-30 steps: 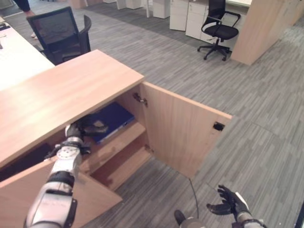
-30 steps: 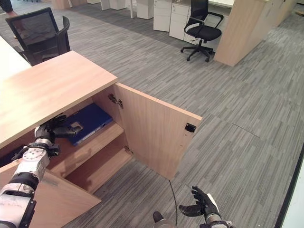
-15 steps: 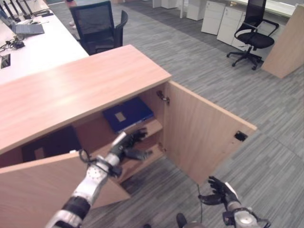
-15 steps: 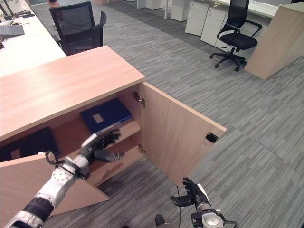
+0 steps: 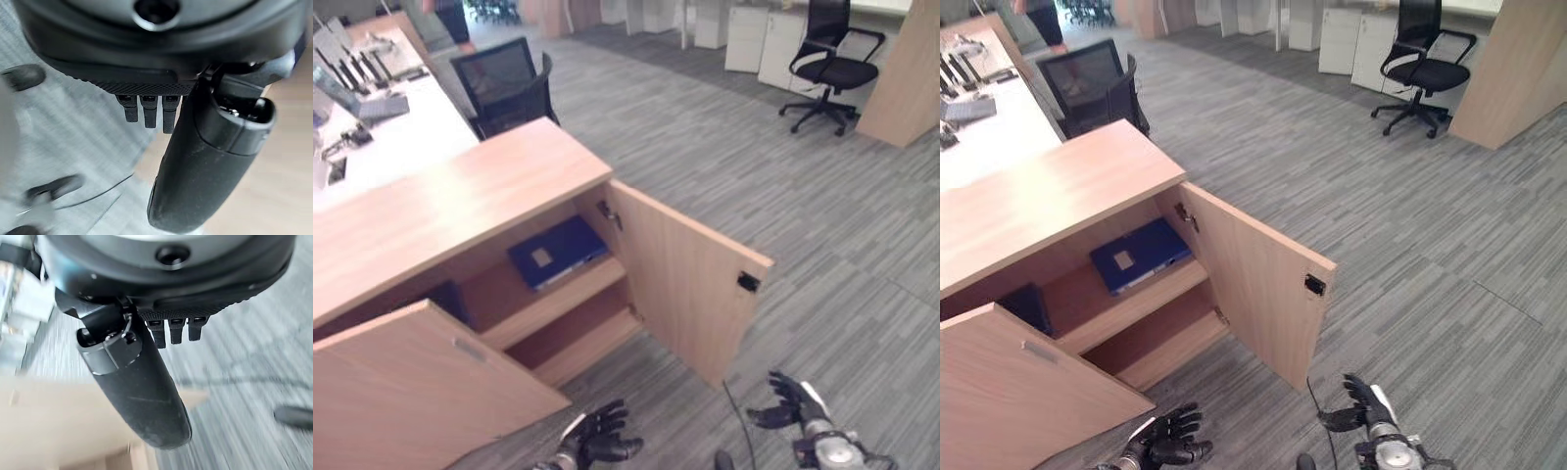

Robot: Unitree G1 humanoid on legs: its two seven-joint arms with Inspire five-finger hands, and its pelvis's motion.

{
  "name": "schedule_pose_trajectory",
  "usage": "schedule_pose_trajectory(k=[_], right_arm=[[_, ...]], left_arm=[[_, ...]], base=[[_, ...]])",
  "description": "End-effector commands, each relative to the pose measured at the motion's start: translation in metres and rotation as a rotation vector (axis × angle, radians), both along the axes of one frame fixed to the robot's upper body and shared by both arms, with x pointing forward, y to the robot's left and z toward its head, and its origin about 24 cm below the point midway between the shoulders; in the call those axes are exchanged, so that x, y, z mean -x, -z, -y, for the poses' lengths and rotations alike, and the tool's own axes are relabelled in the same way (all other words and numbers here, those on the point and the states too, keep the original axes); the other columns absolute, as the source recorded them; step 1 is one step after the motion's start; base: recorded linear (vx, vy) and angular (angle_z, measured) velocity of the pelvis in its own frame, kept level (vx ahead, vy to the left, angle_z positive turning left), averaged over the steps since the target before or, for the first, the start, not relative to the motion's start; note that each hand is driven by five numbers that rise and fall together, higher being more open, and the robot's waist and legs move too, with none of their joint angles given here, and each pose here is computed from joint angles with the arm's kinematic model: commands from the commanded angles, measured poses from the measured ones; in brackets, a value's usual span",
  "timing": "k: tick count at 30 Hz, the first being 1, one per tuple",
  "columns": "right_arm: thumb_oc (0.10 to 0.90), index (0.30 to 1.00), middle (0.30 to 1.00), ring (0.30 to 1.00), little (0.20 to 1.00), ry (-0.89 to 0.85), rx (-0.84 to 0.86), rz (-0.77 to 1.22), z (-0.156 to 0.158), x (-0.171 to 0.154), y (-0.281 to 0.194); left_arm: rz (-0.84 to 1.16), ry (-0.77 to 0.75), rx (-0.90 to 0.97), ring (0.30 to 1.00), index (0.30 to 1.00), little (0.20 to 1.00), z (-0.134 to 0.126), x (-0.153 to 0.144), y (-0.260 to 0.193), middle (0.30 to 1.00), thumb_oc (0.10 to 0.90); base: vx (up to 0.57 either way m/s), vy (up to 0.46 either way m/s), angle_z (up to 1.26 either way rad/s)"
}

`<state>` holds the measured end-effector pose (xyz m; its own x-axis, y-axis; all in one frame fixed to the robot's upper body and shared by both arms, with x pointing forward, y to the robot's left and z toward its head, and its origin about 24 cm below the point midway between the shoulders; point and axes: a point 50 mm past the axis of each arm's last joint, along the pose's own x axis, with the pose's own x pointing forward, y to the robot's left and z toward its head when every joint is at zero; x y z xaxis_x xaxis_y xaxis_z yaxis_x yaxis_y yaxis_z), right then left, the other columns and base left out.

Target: Put the empty folder in the office cabinet

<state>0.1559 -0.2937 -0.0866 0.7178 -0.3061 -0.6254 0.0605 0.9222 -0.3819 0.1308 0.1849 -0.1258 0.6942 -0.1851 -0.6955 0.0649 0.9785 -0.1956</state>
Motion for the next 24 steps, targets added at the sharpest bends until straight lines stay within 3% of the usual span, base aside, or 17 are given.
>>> schedule_pose_trajectory(k=[1,8,15,24], right_arm=[[0.8,0.9,0.9,0.9,0.9,0.045,-0.021,0.2,0.001,-0.034,-0.024],[0.8,0.9,0.9,0.9,0.9,0.192,0.053,0.255,0.04,-0.037,-0.043],[0.8,0.9,0.9,0.9,0.9,0.22,0.108,0.329,0.062,-0.066,-0.072],[0.8,0.9,0.9,0.9,0.9,0.177,0.087,0.456,0.054,-0.116,-0.109]], left_arm=[[0.122,-0.029,-0.116,0.9,0.9,0.9,-0.034,-0.036,-0.019,0.9,0.8],[0.04,-0.024,-0.145,0.9,0.9,0.9,-0.032,-0.021,-0.006,0.9,0.8],[-0.105,0.024,-0.225,0.9,0.9,0.9,-0.045,0.015,0.011,0.9,0.8],[-0.184,0.025,-0.257,0.9,0.9,0.9,-0.05,0.032,0.018,0.9,0.8]], base=[[-0.05,-0.181,0.18],[0.0,-0.055,0.12],[0.06,0.01,0.01],[0.03,0.031,0.01]])
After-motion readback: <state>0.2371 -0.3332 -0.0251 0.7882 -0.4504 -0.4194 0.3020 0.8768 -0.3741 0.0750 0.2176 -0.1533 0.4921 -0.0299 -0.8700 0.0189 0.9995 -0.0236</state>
